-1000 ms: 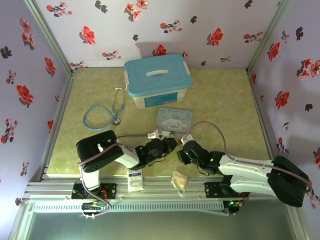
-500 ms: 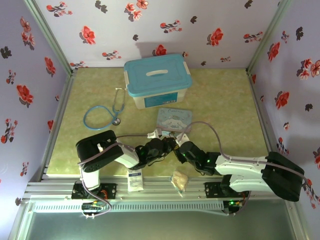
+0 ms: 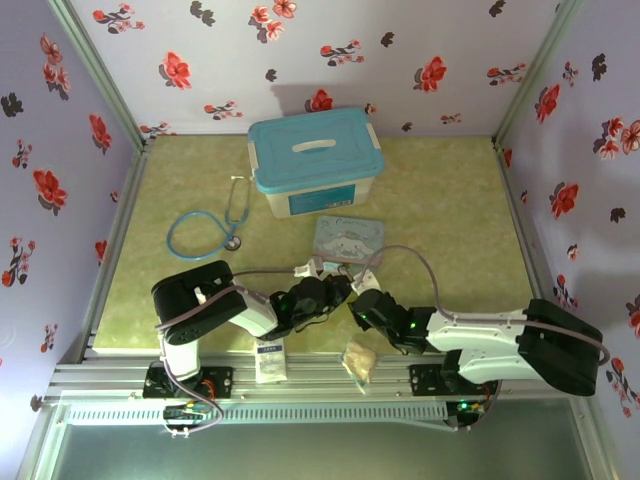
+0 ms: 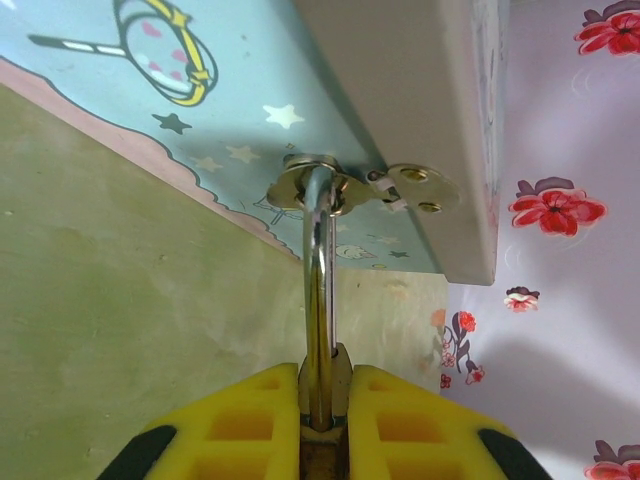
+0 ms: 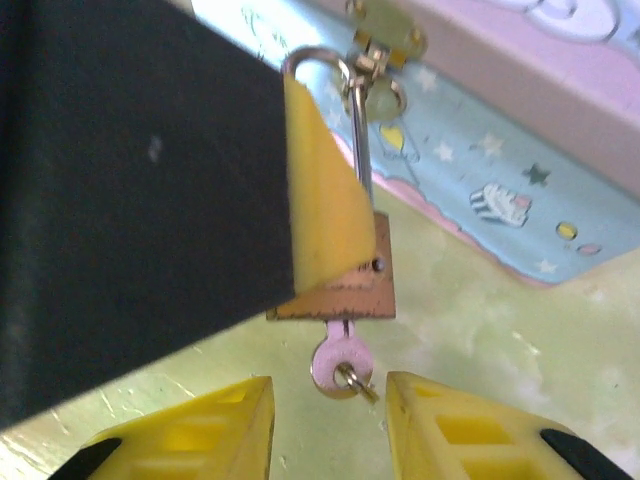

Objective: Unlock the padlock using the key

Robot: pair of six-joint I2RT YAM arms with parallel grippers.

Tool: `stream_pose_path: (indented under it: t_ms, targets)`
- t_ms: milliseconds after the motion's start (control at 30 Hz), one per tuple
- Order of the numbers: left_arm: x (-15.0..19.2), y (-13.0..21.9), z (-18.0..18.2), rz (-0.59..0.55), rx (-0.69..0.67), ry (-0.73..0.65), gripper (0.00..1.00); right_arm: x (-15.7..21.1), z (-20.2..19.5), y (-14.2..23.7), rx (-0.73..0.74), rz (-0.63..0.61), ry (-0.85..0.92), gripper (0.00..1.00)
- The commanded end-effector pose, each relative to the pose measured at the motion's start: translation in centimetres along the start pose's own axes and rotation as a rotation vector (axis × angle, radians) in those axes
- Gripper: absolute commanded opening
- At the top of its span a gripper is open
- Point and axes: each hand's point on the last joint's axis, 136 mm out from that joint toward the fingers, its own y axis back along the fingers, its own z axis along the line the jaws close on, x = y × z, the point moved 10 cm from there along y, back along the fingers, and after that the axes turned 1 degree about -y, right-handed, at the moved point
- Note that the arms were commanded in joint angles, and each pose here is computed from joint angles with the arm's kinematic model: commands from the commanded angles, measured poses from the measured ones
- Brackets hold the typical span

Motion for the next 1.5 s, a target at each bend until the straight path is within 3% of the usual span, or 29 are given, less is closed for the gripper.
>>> stream_pose_path:
  t_ms: [0, 100, 233, 400, 533, 667, 1067, 1133, 1167, 1267, 1333, 1467]
  targets:
    - [-0.6, 0.6, -2.1, -0.024, 0.104, 0.013, 0.00, -0.2, 0.0, 0.0, 0.029, -0.028, -0.025, 0.38]
    - [-0.6, 0.6, -2.1, -0.025, 0.105, 0.014, 0.00, -0.3, -0.1, 0.0, 0.031, -0.068, -0.032, 0.38]
    - [-0.5, 0.5, -2.3, -0.014, 0.114, 0.026, 0.00, -1.2, 0.5, -0.6, 0.032, -0.101, 0.030, 0.24]
    - [-0.1, 0.5, -2.8, 0.010, 0.125, 0.010, 0.00, -1.6, 0.9, -1.3, 0.029, -0.119, 0.031, 0.15]
    - [0.0, 0.6, -2.3, 0.012, 0.117, 0.021, 0.00, -1.5, 0.4, -1.3, -0.045, -0.121, -0.043, 0.15]
    - [0.1, 0.7, -1.9, 0.024, 0.115, 0.029, 0.00, -1.1, -0.4, -1.6, -0.296, -0.101, -0.203, 0.15]
    - [0.3, 0.9, -1.7, 0.043, 0.118, 0.035, 0.00, -0.8, -1.2, -2.2, -0.376, -0.068, -0.324, 0.14]
    - [0.2, 1.1, -1.4, 0.038, 0.109, 0.029, 0.00, -0.6, -1.6, -2.1, -0.362, -0.074, -0.361, 0.20]
    - [0.1, 1.2, -1.3, 0.033, 0.105, 0.028, 0.00, -0.5, -1.8, -2.0, -0.342, -0.068, -0.369, 0.28]
    - [-0.5, 1.5, -0.7, 0.017, 0.072, 0.010, 0.00, -0.3, -2.4, -1.3, -0.282, -0.054, -0.396, 0.33]
    - [-1.1, 1.7, -0.2, 0.010, 0.038, -0.006, 0.00, -0.2, -3.1, -0.5, -0.239, -0.067, -0.430, 0.46]
    - [-2.1, 1.9, 0.8, 0.010, -0.023, -0.038, 0.00, 0.0, -4.2, 0.9, -0.181, -0.130, -0.489, 0.56]
